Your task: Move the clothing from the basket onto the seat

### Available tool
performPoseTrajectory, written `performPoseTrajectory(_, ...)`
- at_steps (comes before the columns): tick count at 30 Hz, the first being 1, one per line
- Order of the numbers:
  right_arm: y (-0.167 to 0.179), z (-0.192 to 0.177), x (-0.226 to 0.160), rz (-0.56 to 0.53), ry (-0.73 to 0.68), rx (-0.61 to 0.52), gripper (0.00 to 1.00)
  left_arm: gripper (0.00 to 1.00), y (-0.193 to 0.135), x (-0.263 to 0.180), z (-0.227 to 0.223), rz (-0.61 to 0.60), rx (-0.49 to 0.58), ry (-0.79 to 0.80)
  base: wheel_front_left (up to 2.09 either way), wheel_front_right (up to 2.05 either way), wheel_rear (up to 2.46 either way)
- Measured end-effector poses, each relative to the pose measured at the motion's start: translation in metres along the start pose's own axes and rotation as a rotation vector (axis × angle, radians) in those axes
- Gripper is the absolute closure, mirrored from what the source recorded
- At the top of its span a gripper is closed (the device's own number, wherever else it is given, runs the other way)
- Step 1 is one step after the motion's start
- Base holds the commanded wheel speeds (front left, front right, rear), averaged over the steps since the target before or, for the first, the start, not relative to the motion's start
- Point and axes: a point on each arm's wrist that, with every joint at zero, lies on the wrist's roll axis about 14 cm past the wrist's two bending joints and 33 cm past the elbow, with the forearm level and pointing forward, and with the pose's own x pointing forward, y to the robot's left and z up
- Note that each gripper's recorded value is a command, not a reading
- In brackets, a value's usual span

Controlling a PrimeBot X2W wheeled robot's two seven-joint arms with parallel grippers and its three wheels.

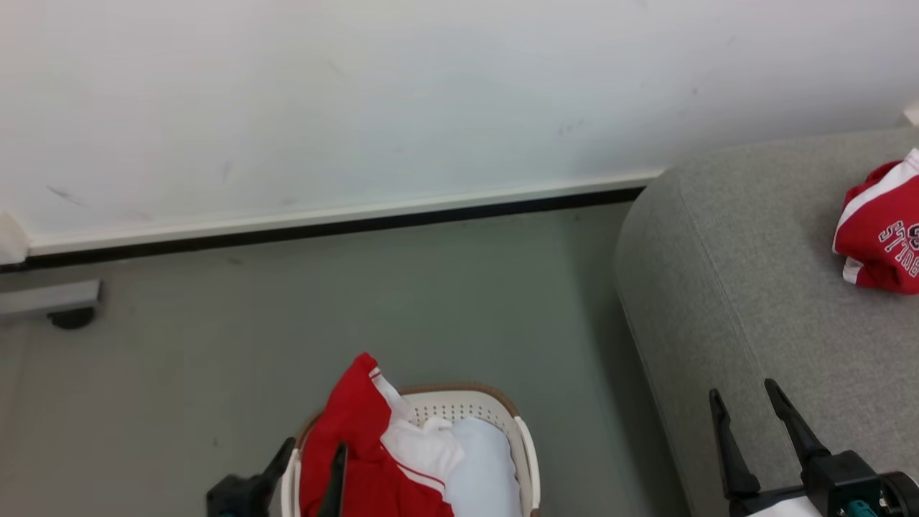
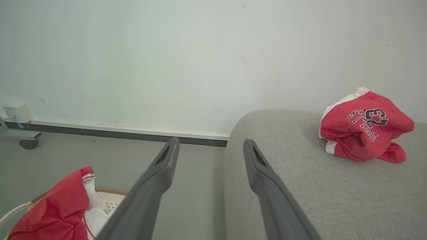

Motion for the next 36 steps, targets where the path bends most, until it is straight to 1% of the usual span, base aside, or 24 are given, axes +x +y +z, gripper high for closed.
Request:
performPoseTrajectory(2, -0.001, -0.003, 0.003, -0.004, 0.008, 0.003, 0.0, 0.0, -0.003, 0.011, -0.011, -0.029, 0.032, 0.059, 0.0, 0.0, 0.0)
performPoseTrajectory(6, -0.005, -0.006, 0.012, -0.014, 0.021, 0.01, 0.0, 0.0, -0.009, 0.028, -0.047, -0.085, 0.094, 0.23, 0.0, 0.0, 0.0)
performPoseTrajectory(9, -0.009, -0.011, 0.016, -0.029, 0.034, 0.02, 0.0, 0.0, -0.01, 0.032, -0.085, -0.119, 0.14, 0.4, 0.0, 0.0, 0.0)
performPoseTrajectory(12, -0.014, -0.016, 0.02, -0.042, 0.049, 0.025, 0.0, 0.0, -0.002, 0.028, -0.12, -0.129, 0.172, 0.553, 0.0, 0.0, 0.0)
performPoseTrajectory(15, -0.021, -0.02, 0.025, -0.061, 0.061, 0.025, 0.0, 0.0, 0.006, 0.031, -0.144, -0.136, 0.205, 0.651, 0.0, 0.0, 0.0)
performPoseTrajectory(22, -0.032, -0.034, 0.036, -0.091, 0.099, 0.024, 0.0, 0.0, 0.026, 0.036, -0.191, -0.144, 0.272, 0.82, 0.0, 0.0, 0.0)
performPoseTrajectory(26, -0.034, -0.046, 0.042, -0.098, 0.129, 0.027, 0.0, 0.0, 0.042, 0.039, -0.213, -0.129, 0.305, 0.894, 0.0, 0.0, 0.0)
performPoseTrajectory(32, -0.038, -0.064, 0.047, -0.108, 0.174, 0.026, 0.0, 0.0, 0.053, 0.038, -0.241, -0.124, 0.302, 0.977, 0.0, 0.0, 0.0)
performPoseTrajectory(36, -0.04, -0.07, 0.053, -0.108, 0.188, 0.02, 0.0, 0.0, 0.054, 0.042, -0.252, -0.13, 0.296, 0.99, 0.0, 0.0, 0.0)
